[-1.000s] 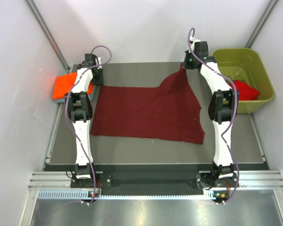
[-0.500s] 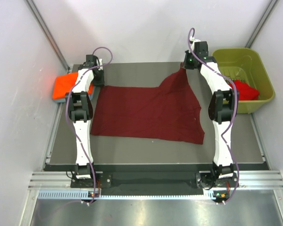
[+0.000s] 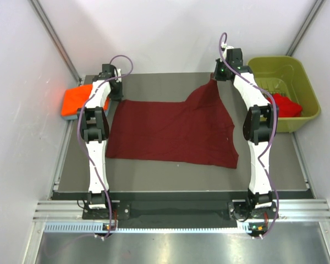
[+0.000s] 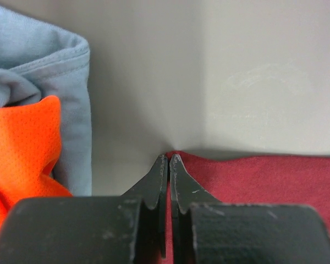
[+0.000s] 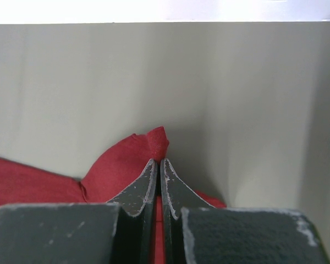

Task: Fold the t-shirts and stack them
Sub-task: Fold the tshirt

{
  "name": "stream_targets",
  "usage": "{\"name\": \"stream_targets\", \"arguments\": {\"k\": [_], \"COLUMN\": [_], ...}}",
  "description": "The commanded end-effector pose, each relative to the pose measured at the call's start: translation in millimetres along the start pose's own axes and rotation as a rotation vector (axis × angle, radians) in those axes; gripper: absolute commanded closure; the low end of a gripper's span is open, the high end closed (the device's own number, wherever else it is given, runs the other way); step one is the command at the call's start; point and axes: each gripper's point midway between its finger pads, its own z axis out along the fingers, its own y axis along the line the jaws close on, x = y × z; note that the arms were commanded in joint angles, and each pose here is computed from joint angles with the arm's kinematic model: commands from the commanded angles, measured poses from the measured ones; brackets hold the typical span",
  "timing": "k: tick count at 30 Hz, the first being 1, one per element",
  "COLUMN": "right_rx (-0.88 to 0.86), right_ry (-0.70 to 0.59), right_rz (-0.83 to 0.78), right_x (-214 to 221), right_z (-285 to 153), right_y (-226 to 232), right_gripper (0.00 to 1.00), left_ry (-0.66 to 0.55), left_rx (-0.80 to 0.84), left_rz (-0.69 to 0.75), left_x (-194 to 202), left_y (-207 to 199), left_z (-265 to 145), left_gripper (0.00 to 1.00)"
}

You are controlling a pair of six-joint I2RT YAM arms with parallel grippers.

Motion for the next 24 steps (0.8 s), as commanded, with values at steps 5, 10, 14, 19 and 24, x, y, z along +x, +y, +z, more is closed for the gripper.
{"name": "stream_targets", "arguments": {"k": [5,10,14,19,24], "right_rx": [-0.016,0.002,0.036,0.033,0.006], "right_ry": [-0.048,-0.027,0.008,-0.017,-0.005], "right_rz": [-0.006,0.019,0.060,0.068,0.082], "right_x": [-28,-25,-9,-19,-14], "right_z": [-44,-74,-88,-109,-126], "right_y": [4,-13,-38,-39,-28], "right_gripper": [1.00,1.00,1.00,1.00,1.00], "left_ry": [-0.093,-0.128,-0.115,-0.103,-0.103], "left_rx": [-0.044,-0.048,0.002,0.088,0.138], "left_rz": [-0.013,-0.031,-0.047,-0.036,-0.041], "left_x": [-30,-36,-31,-26,-22], "left_y": [22,27,23,7,-4], "left_z": [-69,-105,-113,-122,-143], "left_gripper": [1.00,1.00,1.00,1.00,1.00]}}
